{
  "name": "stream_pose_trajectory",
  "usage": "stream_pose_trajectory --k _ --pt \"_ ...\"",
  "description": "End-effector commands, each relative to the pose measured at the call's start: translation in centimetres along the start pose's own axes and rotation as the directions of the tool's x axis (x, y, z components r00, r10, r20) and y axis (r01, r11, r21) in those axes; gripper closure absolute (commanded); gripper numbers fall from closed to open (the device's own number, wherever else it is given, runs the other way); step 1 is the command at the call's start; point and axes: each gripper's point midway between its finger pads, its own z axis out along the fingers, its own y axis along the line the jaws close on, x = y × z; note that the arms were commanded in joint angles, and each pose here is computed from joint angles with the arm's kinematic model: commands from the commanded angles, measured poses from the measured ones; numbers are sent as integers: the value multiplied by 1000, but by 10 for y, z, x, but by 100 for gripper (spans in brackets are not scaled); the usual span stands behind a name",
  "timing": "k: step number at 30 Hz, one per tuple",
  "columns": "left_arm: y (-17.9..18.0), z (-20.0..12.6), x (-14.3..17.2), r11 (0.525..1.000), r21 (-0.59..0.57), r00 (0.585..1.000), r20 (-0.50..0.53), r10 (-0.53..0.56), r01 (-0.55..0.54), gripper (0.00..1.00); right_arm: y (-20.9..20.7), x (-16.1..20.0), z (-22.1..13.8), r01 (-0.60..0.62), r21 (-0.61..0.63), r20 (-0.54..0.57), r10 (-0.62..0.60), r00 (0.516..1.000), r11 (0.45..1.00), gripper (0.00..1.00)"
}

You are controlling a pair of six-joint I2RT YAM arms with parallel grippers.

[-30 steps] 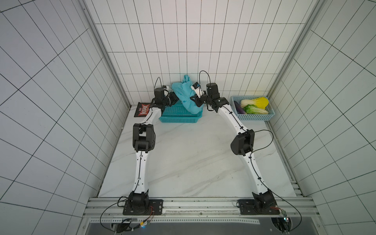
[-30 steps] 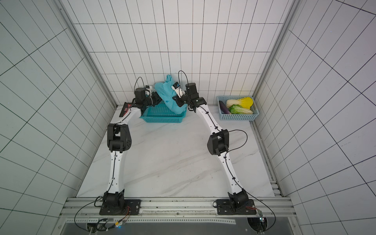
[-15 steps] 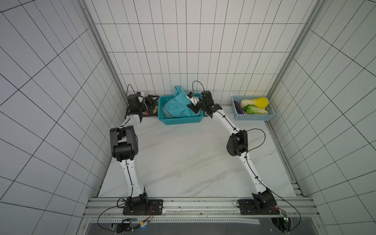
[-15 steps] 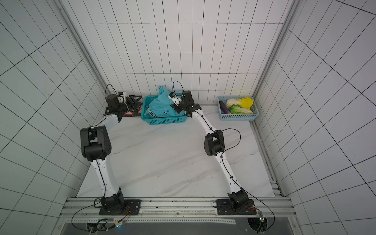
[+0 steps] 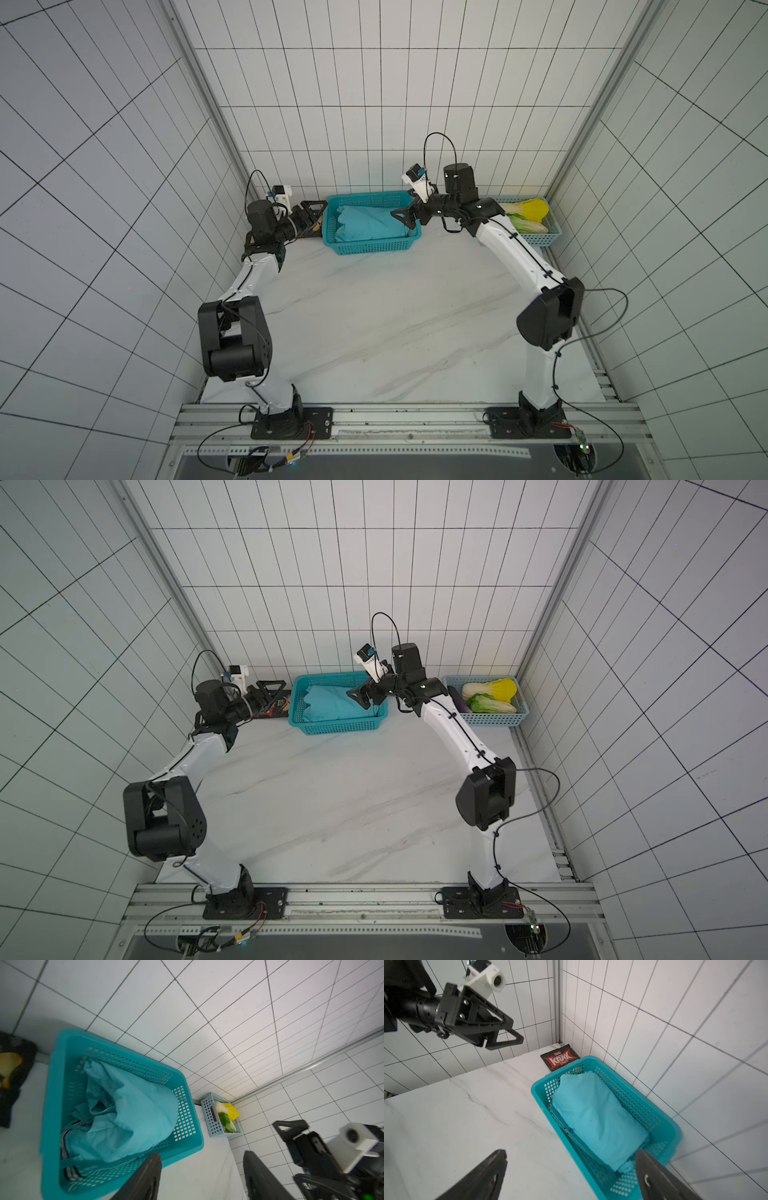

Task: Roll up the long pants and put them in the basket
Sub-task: Reset both arms

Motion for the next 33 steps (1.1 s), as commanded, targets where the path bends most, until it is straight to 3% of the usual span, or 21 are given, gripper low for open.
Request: stream_pose_trajectory --k 1,4,7,9,11,13,15,17,19,20,24,27,29,31,32,33 --pt "25 -45 8 903 -357 952 98 291 -239 26 -61 41 -65 -169 396 35 169 985 903 1" --pt "36 -95 20 737 -582 839 163 519 -343 10 -96 116 -138 -215 643 65 228 972 735 1" --pt "77 -139 37 640 -729 775 251 580 -243 2 -112 218 -192 -190 815 10 315 949 548 1" --pt "108 -150 50 577 -784 760 227 608 -227 2 -119 273 -224 -154 892 -14 366 930 425 1" --pt "129 -149 54 549 -801 752 204 626 -240 3 -127 311 -244 -146 922 -13 407 913 358 1" --pt "143 -136 59 553 -785 815 112 569 -278 2 -138 346 -251 -157 934 -12 466 885 322 1" --pt "149 -123 63 572 -759 846 55 531 -310 2 -146 367 -249 -202 931 23 507 862 303 1" --pt "157 -122 76 615 -738 853 106 510 -276 2 -151 373 -239 -232 913 42 487 872 335 0" --pt "133 -127 85 698 -642 782 238 576 -318 3 -148 367 -228 -264 884 51 483 874 385 1" --pt "131 -128 90 704 -626 773 244 585 -336 2 -149 363 -228 -293 877 93 462 882 382 0" --pt "130 -104 110 715 -533 767 176 617 -453 2 -135 358 -221 -323 832 152 374 915 450 1" --pt "136 -91 111 719 -507 763 171 623 -474 2 -131 366 -219 -324 830 197 305 932 454 1" --pt "132 -82 113 720 -468 756 151 636 -512 2 -132 371 -221 -324 840 183 336 924 436 1" --pt "142 -72 110 721 -483 795 79 601 -497 2 -149 380 -228 -331 882 180 411 894 335 1" --pt "150 -67 108 718 -503 819 35 573 -481 2 -149 378 -228 -319 887 176 395 902 335 1" --pt "153 -63 110 684 -550 824 -12 567 -479 2 -144 377 -227 -311 885 170 381 909 346 1"
